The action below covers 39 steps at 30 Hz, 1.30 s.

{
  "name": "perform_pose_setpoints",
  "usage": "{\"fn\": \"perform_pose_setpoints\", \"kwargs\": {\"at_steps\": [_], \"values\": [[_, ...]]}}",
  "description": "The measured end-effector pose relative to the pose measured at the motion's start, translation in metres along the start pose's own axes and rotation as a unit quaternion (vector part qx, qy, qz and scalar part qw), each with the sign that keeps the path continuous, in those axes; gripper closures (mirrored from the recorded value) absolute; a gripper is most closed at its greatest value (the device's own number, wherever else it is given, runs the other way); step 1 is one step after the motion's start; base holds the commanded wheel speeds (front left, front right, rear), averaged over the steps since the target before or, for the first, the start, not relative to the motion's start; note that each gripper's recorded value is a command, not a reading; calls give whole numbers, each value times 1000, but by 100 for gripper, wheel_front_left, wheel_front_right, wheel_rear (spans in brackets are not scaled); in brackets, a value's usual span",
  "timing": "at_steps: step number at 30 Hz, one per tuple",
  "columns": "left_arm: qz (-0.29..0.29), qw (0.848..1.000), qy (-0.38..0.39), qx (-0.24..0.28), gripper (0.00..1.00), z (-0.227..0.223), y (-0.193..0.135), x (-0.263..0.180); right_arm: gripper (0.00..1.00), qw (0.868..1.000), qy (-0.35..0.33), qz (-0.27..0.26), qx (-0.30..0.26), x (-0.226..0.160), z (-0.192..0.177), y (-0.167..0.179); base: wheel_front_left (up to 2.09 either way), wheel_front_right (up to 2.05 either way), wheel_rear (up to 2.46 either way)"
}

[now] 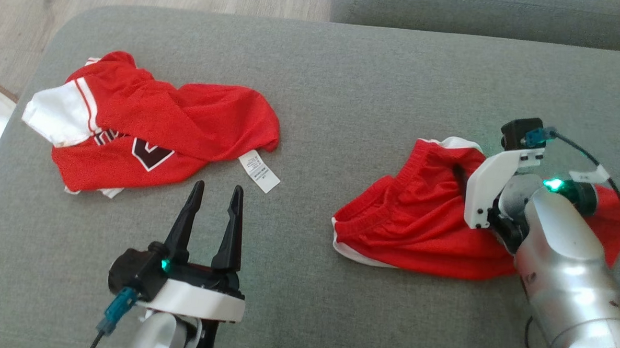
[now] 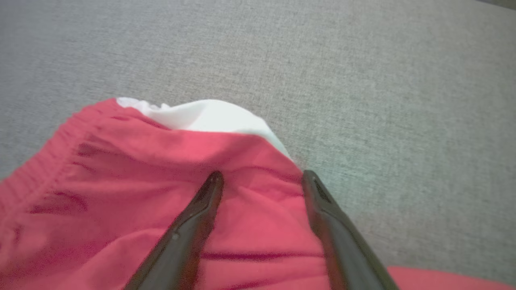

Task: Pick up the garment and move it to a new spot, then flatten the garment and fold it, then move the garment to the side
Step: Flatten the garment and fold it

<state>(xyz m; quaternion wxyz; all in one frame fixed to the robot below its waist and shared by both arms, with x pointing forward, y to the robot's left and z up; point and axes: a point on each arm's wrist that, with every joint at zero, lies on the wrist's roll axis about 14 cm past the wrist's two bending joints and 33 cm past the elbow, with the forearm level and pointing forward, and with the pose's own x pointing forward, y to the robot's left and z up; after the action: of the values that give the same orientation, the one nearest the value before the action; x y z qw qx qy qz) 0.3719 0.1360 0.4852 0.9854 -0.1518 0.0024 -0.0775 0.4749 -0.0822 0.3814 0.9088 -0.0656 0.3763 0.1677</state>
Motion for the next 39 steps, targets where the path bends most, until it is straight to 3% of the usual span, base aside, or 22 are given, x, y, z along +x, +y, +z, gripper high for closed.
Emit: {"fn": "perform_pose_setpoints", "kwargs": {"at_steps": [3, 4, 5, 6, 12, 16, 20, 29, 30, 31, 39], "values": [[6, 1000, 3, -3, 0, -2, 3, -1, 0, 1000, 16, -2, -6, 5, -2, -2, 0, 0, 0], [7, 1000, 4, -3, 0, -2, 4, -1, 24, 1000, 18, -2, -8, 7, 0, -3, 0, 0, 0], [8, 1000, 5, -4, 0, -3, 5, -1, 84, 1000, 19, -2, -8, 8, 1, -3, 0, 0, 0], [8, 1000, 5, -4, 0, -4, 5, -1, 100, 1000, 18, -2, -8, 8, 3, -3, 0, 0, 0], [5, 1000, 7, -4, 0, -5, 3, 1, 100, 999, -38, -8, -10, 7, 21, -8, 0, 0, 0], [1, 1000, 5, -4, 0, -4, 1, 3, 100, 993, -107, -19, -48, 1, 56, -14, 0, 0, 0], [2, 1000, 6, -3, 0, -4, 2, 5, 100, 974, -187, -39, -122, -8, 111, -24, 0, 0, 0], [20, 1000, 4, -3, 0, -2, 14, 4, 100, 943, -243, -58, -221, -9, 155, -26, 0, 0, 0], [21, 1000, 4, -3, 0, -2, 15, 3, 90, 941, -248, -60, -222, -9, 159, -26, 0, 0, 0], [23, 1000, 4, -2, 0, -2, 16, 3, 0, 941, -249, -60, -223, -8, 162, -25, 0, 0, 0], [23, 1000, -6, -6, 0, 4, 16, 7, 0, 945, -278, -44, -167, -13, 164, -17, 0, 0, 0]]}}
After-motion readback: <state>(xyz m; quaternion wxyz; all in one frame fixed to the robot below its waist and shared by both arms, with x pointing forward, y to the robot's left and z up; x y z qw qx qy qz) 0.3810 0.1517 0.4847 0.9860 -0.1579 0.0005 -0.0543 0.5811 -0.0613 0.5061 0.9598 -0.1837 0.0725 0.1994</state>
